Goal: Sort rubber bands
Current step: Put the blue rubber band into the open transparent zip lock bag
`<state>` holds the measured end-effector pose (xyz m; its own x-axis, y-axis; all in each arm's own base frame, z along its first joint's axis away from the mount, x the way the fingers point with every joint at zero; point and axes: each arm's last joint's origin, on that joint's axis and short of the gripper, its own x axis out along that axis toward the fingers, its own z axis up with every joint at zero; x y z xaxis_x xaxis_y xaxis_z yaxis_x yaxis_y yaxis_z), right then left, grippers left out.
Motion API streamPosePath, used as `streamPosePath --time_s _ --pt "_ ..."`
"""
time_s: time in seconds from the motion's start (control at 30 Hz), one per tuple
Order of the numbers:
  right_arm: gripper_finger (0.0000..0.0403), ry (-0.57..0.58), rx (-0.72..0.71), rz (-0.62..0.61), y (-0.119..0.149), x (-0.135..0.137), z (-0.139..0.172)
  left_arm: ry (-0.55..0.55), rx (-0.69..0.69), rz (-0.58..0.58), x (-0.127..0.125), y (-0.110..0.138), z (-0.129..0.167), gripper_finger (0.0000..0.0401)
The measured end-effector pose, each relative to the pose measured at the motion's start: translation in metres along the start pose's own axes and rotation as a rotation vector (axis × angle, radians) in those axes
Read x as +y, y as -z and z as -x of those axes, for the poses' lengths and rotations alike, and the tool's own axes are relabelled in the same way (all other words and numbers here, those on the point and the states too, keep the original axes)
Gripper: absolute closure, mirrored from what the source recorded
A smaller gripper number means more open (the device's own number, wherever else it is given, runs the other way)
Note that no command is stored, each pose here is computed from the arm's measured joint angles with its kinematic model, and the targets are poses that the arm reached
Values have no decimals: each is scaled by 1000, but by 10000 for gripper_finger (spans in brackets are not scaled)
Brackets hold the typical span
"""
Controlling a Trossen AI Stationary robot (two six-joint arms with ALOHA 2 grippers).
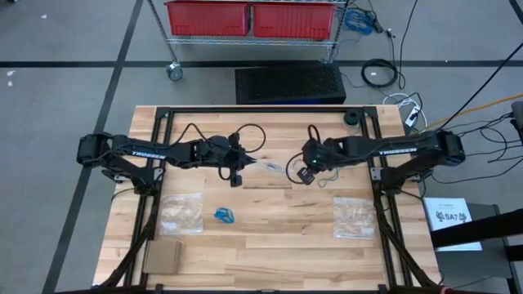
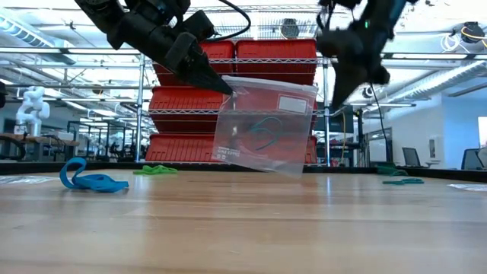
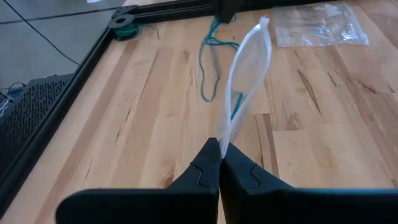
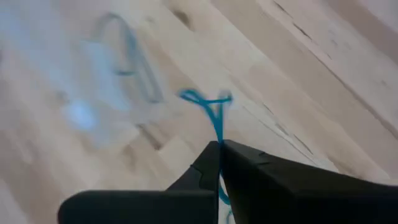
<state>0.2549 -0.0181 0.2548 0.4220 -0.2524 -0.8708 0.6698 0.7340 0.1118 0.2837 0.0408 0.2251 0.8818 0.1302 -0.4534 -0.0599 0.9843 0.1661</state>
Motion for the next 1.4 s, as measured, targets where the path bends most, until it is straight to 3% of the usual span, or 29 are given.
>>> streamPosePath --time_s 0.3,0.47,1.4 --pt "403 -71 -154 78 -25 31 65 0 0 -1 0 0 0 401" --pt "403 -104 -225 96 -36 37 86 0 0 1 0 0 0 401" --pt "403 -133 -314 104 -76 73 82 -78 -37 52 3 -4 0 401"
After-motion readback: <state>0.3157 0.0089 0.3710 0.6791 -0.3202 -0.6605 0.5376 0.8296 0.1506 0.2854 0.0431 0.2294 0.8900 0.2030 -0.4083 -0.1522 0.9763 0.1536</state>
